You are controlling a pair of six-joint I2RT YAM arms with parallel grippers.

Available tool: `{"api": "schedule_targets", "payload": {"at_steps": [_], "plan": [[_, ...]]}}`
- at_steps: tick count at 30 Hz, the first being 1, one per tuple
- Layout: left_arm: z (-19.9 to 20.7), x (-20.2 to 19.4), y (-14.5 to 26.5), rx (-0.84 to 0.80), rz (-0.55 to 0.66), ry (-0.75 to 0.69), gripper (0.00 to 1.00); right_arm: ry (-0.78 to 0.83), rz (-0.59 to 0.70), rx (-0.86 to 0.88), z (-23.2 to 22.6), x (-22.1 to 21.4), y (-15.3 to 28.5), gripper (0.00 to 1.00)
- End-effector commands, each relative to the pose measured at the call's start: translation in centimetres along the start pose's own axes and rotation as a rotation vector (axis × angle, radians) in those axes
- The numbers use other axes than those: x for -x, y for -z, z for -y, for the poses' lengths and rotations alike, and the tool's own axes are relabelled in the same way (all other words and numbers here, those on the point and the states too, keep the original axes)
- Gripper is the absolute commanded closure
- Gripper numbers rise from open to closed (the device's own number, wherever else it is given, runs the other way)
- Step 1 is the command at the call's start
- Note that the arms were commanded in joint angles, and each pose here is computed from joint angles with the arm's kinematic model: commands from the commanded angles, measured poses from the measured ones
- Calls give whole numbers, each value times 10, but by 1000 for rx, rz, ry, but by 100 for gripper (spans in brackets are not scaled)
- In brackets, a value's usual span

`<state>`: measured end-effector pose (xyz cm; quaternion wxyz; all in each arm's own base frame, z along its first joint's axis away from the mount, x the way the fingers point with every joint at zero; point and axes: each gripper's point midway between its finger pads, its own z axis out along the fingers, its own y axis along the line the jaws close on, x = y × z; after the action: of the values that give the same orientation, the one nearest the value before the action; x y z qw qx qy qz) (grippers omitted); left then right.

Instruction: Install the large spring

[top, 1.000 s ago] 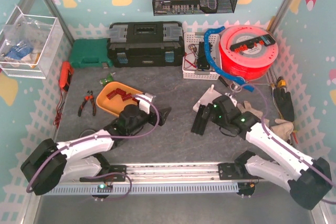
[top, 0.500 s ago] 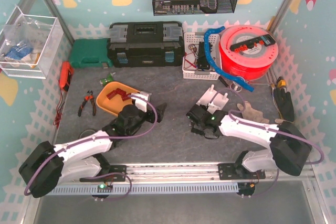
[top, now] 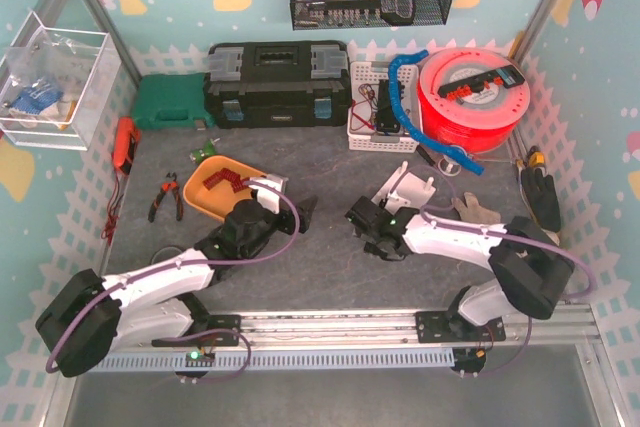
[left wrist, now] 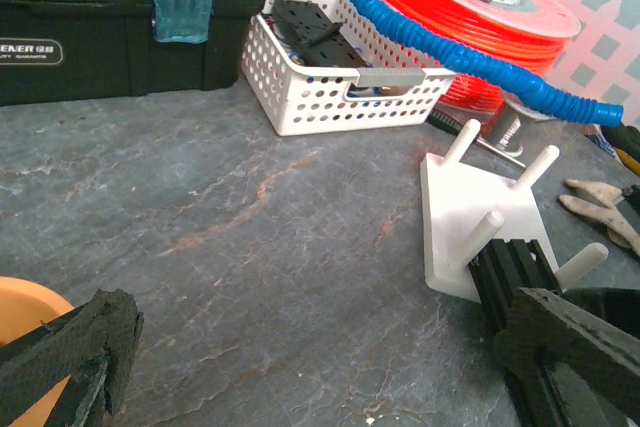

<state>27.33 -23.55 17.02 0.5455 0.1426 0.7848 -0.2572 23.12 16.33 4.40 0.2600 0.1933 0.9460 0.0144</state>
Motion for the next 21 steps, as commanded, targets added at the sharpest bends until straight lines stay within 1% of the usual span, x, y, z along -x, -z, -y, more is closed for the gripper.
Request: {"api": "schedule_targets", "payload": {"at_steps": [1, 4, 11, 16, 21], "plan": [[-1, -2, 1, 8, -7, -4, 1, 6, 34, -23, -7, 5, -5, 3], [-2, -3, 1, 10, -8, -6, 1, 11, 42, -38, -6, 5, -10, 9], [-2, -4, 1, 9, -10, -7, 1, 25, 32, -64, -5, -1, -21, 15], [0, -2, 2, -1, -9, -3, 1, 35, 25, -74, -6, -4, -27, 23], [2, -1, 3, -9, -3, 0, 1, 37, 29, -79, -4, -4, -27, 38]]}}
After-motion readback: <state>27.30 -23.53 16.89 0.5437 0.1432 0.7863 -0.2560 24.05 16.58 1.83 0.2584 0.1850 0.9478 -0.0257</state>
